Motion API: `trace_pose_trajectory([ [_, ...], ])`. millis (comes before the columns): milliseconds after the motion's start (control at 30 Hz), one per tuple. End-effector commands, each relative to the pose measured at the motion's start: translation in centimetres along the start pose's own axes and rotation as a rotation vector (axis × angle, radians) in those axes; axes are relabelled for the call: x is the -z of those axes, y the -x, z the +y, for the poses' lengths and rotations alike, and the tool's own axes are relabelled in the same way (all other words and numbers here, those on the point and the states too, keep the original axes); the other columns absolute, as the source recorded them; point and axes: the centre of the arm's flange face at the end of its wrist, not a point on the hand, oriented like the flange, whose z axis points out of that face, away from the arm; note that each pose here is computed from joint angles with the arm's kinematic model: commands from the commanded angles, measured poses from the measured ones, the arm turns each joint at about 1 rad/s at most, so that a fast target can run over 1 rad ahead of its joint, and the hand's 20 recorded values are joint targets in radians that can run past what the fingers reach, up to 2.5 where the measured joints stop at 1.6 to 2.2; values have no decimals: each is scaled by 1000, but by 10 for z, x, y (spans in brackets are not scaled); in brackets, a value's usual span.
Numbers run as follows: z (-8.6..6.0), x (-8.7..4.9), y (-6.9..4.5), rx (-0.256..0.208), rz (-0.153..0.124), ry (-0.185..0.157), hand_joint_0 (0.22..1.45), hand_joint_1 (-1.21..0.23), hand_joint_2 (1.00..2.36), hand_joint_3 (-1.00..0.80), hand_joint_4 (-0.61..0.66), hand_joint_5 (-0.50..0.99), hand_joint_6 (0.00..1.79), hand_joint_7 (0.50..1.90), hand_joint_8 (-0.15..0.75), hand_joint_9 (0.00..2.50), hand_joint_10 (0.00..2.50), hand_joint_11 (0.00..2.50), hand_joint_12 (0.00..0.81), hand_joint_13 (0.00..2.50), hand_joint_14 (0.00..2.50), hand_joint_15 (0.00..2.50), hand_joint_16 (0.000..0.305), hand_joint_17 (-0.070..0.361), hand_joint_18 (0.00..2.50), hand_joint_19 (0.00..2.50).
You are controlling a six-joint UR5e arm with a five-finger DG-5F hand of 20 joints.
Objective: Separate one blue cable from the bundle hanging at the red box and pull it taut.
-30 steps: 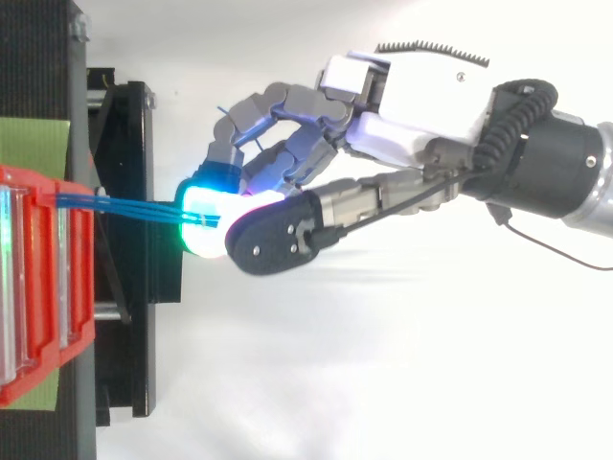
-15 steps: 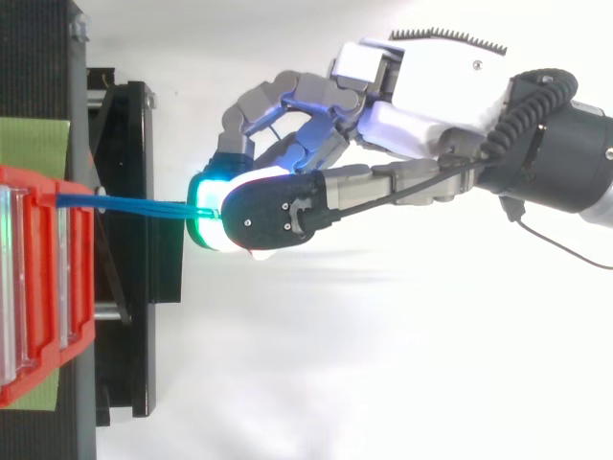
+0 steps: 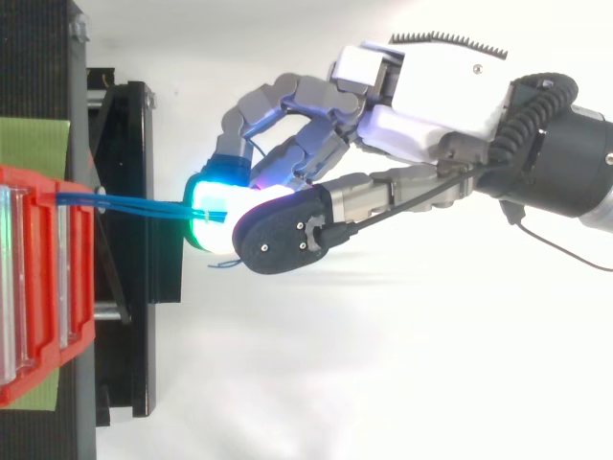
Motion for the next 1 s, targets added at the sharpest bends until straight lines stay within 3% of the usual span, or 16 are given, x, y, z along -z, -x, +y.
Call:
trace_pose_trajectory([
  [0, 0, 0, 0, 0, -3, 0, 582, -643, 1000, -500, 124, -215, 896, 847, 321, 1052, 22, 781, 360, 1094, 20, 577, 44, 99, 642, 437],
  [233, 0, 0, -1, -2, -2, 0, 652, -709, 1021, -248, 18, -217, 928, 942, 310, 1049, 21, 795, 348, 1093, 22, 580, 44, 99, 653, 448],
  [333, 0, 0, -1, -2, -2, 0, 715, -857, 1021, -256, 19, -228, 950, 972, 295, 1036, 22, 805, 335, 1086, 23, 599, 45, 101, 667, 473],
  [467, 0, 0, -1, -2, -2, 0, 760, -897, 1010, -403, 52, -222, 946, 916, 291, 1049, 22, 836, 324, 1090, 22, 616, 45, 101, 684, 480],
  [533, 0, 0, -1, -2, -2, 0, 757, -895, 1000, -500, 64, -218, 941, 909, 288, 1066, 23, 855, 325, 1091, 23, 615, 45, 100, 695, 472],
  [667, 0, 0, 0, 0, -2, 0, 629, -852, 1000, -500, 77, -210, 932, 912, 292, 1108, 24, 855, 326, 1097, 24, 626, 45, 100, 694, 492],
  [833, 0, 0, 1, 0, -3, 0, 555, -731, 1000, -500, 98, -202, 925, 891, 308, 1140, 22, 850, 339, 1122, 22, 623, 47, 107, 718, 504],
  [967, 0, 0, 1, 0, -3, 0, 595, -693, 1000, -500, 94, -195, 919, 929, 314, 1173, 24, 852, 340, 1131, 24, 632, 47, 105, 722, 504],
])
